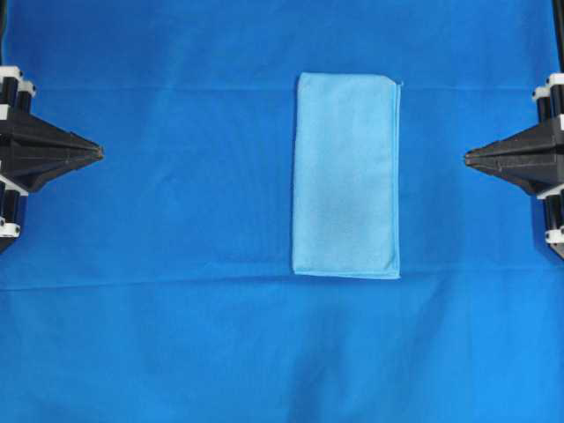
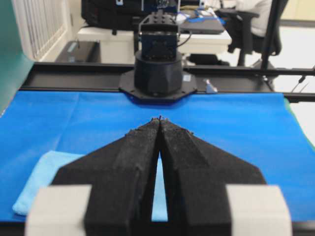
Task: Fold a vertical towel.
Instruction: 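Move both grippers to the far corners of the light-blue towel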
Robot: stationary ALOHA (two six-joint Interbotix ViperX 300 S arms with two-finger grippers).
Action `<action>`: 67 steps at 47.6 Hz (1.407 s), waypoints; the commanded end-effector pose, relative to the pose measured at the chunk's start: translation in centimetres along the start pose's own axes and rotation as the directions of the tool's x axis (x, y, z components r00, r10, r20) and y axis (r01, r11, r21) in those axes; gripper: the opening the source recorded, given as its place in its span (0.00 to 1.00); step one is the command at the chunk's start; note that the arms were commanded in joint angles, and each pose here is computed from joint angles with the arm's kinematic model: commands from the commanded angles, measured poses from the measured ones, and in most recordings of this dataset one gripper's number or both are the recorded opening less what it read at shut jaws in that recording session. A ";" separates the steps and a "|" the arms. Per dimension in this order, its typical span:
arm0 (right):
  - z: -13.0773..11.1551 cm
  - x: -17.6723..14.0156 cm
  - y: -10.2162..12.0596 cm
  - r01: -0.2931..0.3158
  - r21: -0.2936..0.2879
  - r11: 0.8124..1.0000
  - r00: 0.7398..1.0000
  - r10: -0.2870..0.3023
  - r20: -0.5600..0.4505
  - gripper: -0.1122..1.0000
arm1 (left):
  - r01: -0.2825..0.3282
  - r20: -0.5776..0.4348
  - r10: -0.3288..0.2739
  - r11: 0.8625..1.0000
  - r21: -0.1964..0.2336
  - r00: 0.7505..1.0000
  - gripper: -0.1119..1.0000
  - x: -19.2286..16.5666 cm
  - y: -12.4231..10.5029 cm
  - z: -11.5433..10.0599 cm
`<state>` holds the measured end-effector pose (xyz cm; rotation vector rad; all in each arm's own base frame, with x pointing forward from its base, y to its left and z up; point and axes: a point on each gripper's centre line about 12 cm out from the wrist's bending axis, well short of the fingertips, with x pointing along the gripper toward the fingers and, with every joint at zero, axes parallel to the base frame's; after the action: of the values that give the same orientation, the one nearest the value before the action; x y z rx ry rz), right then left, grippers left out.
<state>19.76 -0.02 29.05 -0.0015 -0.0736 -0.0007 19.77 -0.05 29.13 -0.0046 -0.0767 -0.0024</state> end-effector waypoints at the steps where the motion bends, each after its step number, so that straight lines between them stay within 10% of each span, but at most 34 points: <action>1: 0.8 0.5 -0.1 0.004 0.015 1.000 1.000 -0.004 0.012 0.10 | -0.017 0.023 0.017 0.999 -0.030 1.000 0.10 0.9 0.3 1.3; 20: -1.7 1.4 -3.0 0.164 0.115 0.980 0.970 -0.139 -0.199 0.10 | -0.107 -0.094 0.104 0.994 -0.024 0.990 0.10 6.1 2.6 -1.5; 36: -6.2 2.0 -8.0 0.385 0.094 0.918 0.864 -0.323 -0.387 0.11 | -0.241 -0.268 0.224 0.970 -0.030 0.937 0.11 13.2 7.6 -6.2; 47: -10.3 2.3 -12.2 0.520 0.054 0.853 0.732 -0.412 -0.542 0.59 | -0.302 -0.344 0.274 0.953 -0.028 0.898 0.64 17.6 10.9 -9.9; 52: -12.0 2.6 -13.7 0.548 0.033 0.836 0.686 -0.427 -0.589 0.65 | -0.328 -0.375 0.295 0.944 -0.025 0.879 0.84 18.8 12.4 -11.6; 67: -16.4 4.2 -16.4 0.579 0.014 0.815 0.620 -0.429 -0.657 0.62 | -0.403 -0.451 0.352 0.915 -0.018 0.820 0.83 20.7 16.6 -17.4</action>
<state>24.40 -15.76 13.03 0.2614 0.6334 -0.5722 41.00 15.48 12.78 -0.1328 0.4163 0.3776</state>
